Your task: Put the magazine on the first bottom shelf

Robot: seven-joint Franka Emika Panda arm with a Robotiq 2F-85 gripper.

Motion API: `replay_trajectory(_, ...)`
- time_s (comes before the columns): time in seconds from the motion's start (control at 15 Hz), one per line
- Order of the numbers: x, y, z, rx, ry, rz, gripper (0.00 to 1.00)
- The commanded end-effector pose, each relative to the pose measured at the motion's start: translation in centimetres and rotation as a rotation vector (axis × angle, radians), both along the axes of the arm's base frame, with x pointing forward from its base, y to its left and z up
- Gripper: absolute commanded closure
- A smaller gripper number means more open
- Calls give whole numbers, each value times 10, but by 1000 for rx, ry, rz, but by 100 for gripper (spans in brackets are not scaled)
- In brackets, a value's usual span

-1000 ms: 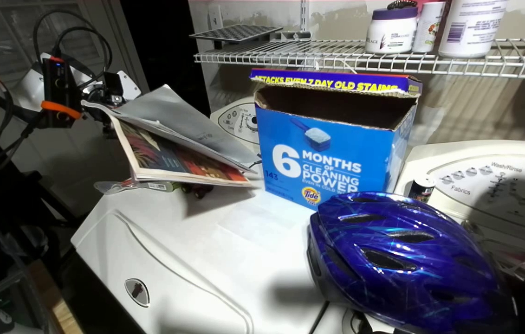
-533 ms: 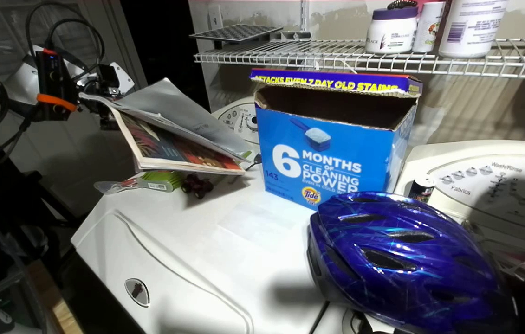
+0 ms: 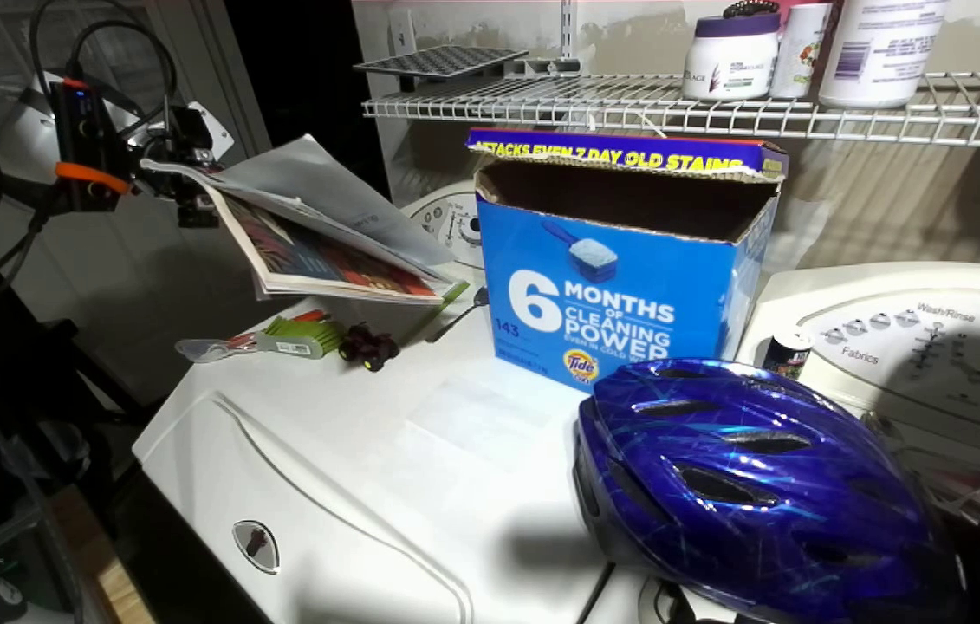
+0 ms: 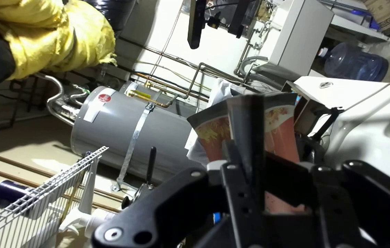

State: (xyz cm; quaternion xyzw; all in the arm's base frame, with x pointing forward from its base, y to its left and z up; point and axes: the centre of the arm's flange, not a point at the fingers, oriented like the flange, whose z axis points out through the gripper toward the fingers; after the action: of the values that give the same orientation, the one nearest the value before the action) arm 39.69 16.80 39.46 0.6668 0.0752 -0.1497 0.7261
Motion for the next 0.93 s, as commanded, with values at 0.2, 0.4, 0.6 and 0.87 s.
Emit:
replay_trajectory(0.2,10,19,29,-60,-58,64,97)
replay_trajectory(0.4,16,20,37,-77,-91,87,97)
replay_trajectory(0.6,21,20,47,-92,-119,100,97)
replay_trajectory(0.87,26,20,62,-103,-150,102,97)
